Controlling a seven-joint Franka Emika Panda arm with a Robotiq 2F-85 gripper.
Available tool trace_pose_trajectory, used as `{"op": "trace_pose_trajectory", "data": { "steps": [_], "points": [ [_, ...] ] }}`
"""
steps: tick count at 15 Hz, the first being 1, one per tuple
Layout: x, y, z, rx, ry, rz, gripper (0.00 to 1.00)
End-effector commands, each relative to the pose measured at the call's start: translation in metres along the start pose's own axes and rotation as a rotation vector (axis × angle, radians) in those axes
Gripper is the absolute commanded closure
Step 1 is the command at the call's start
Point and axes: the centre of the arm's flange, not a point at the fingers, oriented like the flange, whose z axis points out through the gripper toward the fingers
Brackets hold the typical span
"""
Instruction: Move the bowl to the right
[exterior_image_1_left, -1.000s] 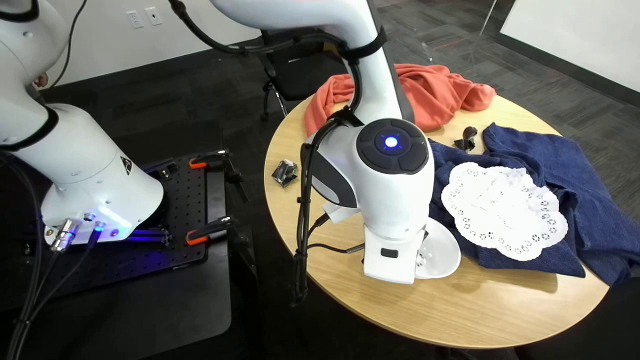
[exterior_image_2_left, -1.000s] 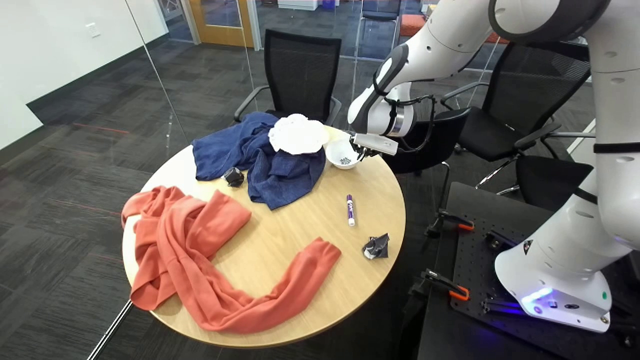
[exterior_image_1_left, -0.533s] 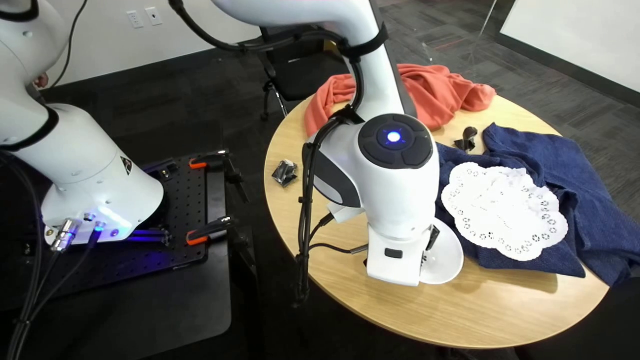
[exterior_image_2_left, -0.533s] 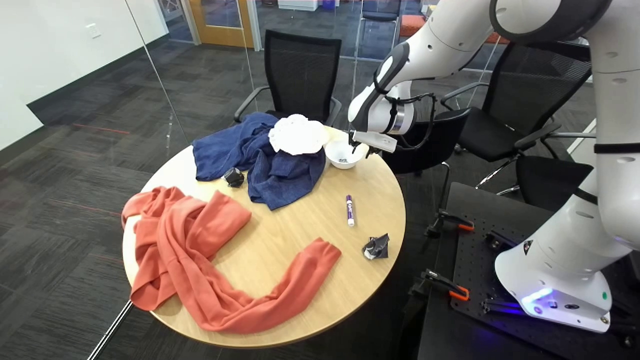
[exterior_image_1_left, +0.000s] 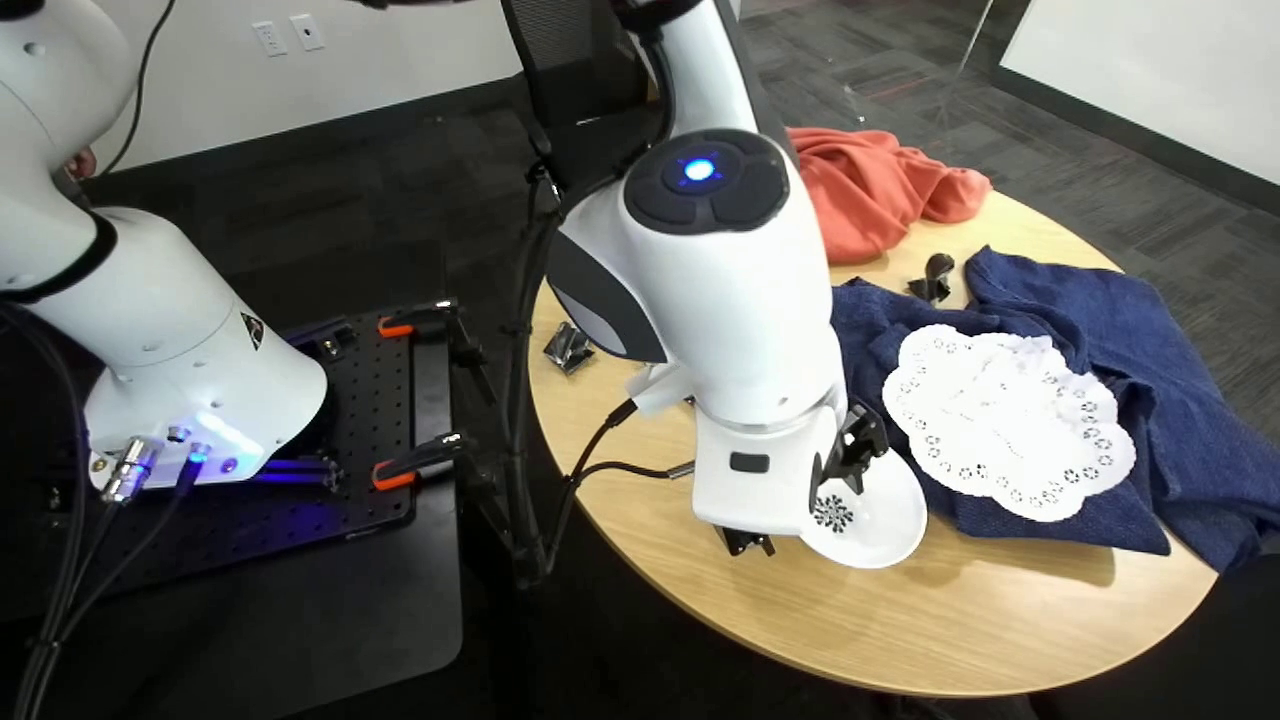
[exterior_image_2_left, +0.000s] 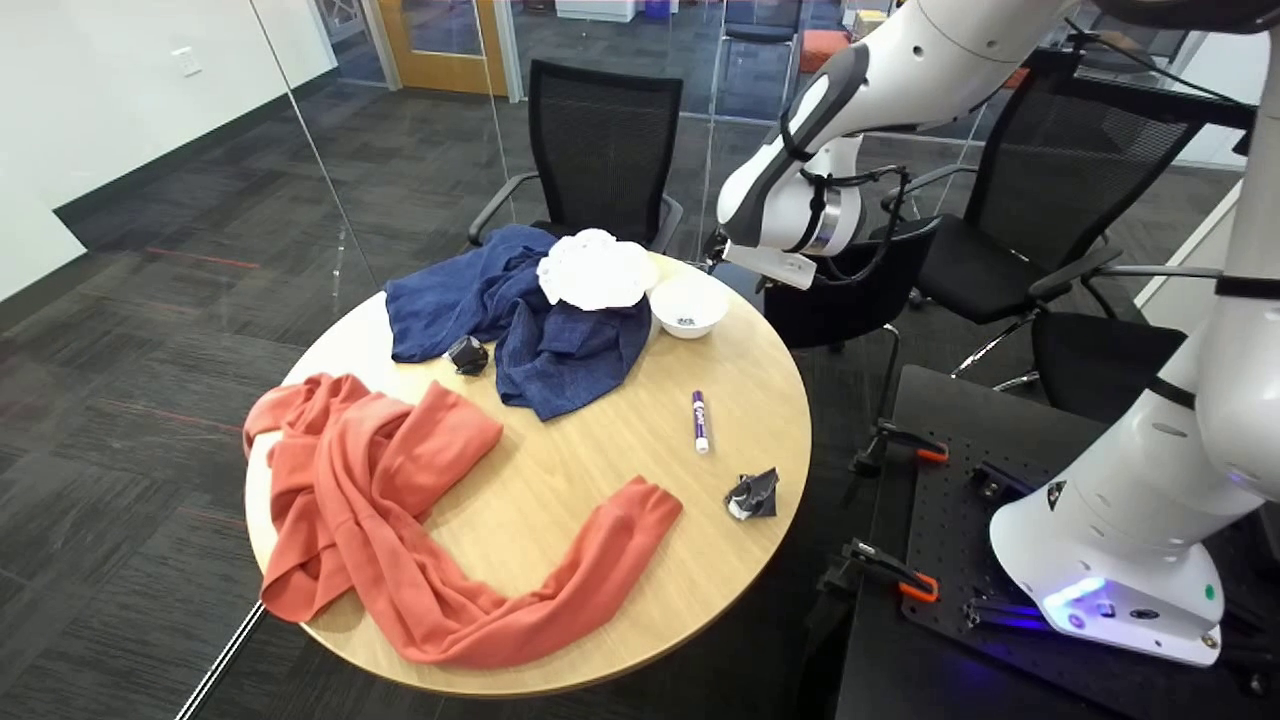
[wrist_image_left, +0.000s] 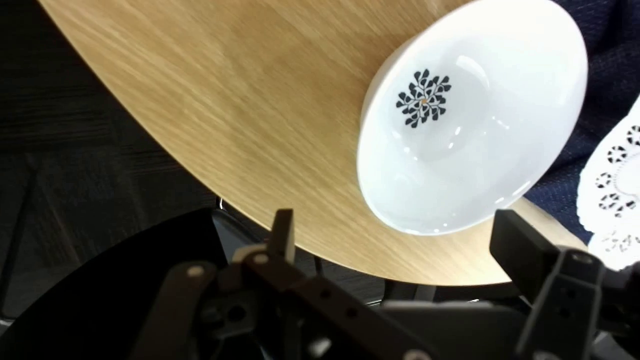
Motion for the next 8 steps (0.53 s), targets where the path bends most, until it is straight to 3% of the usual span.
{"op": "trace_pose_trajectory", "data": {
  "steps": [1,5,6,8],
  "points": [
    [-0.017,0.016,-0.048,0.056,0.025,-0.024,0.00],
    [-0.024,0.014,-0.063,0.077,0.019,-0.033,0.00],
    [-0.017,0.001,-0.047,0.056,0.020,-0.024,0.00],
    [-0.020,0.002,-0.053,0.063,0.019,-0.025,0.00]
  ]
}}
